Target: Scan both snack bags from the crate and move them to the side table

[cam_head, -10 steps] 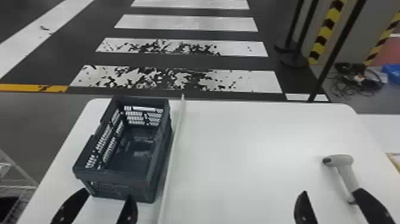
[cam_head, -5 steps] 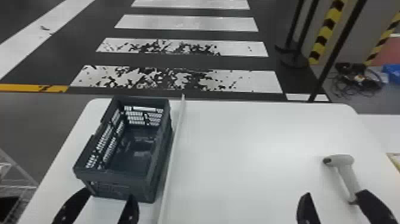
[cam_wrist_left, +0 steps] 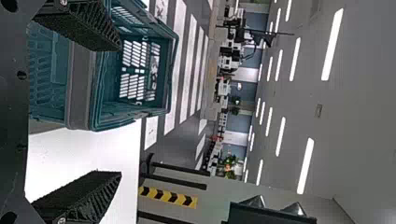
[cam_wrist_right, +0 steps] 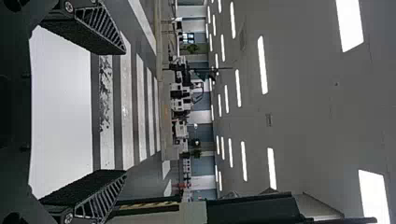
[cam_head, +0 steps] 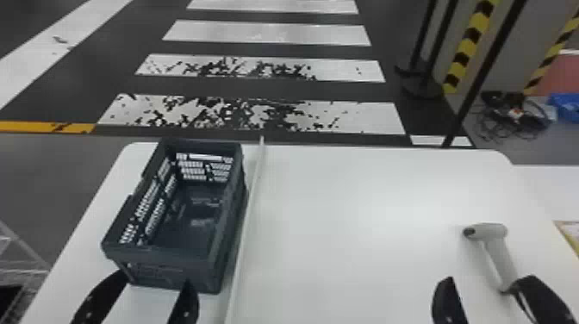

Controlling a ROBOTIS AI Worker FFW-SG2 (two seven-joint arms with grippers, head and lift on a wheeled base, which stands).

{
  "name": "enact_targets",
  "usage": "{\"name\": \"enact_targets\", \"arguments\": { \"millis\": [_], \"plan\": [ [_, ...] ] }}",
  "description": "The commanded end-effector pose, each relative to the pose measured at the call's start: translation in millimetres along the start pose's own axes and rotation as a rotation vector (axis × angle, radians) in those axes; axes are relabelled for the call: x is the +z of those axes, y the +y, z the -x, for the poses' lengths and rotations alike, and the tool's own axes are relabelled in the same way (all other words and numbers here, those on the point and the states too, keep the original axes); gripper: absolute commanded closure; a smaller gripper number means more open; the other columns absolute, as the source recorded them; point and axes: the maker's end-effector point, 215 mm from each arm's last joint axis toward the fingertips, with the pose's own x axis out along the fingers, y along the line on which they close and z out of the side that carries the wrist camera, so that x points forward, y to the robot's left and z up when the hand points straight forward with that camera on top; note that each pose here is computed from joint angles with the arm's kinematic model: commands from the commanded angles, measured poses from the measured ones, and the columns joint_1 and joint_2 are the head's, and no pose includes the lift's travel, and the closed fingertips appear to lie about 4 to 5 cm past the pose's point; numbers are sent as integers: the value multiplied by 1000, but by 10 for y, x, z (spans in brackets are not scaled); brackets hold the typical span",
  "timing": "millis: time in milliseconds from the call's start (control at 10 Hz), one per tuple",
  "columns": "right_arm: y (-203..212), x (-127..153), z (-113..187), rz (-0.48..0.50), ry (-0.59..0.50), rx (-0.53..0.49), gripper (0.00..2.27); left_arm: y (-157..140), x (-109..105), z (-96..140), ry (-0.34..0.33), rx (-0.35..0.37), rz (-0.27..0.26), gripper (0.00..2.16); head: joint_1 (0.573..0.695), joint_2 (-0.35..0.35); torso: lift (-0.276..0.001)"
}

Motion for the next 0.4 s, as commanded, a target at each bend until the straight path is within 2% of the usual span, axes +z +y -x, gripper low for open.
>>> {"name": "enact_targets", "arguments": {
  "millis": [0,300],
  "plan": [
    [-5,-12,0,-2,4,-2,83,0,-1,0,0,1,1,39,695,-12,-95],
    [-6,-67,33,-4,20,-3,83,-22,24,-1,-7,-7,2,39,695,-15,-95]
  ]
}}
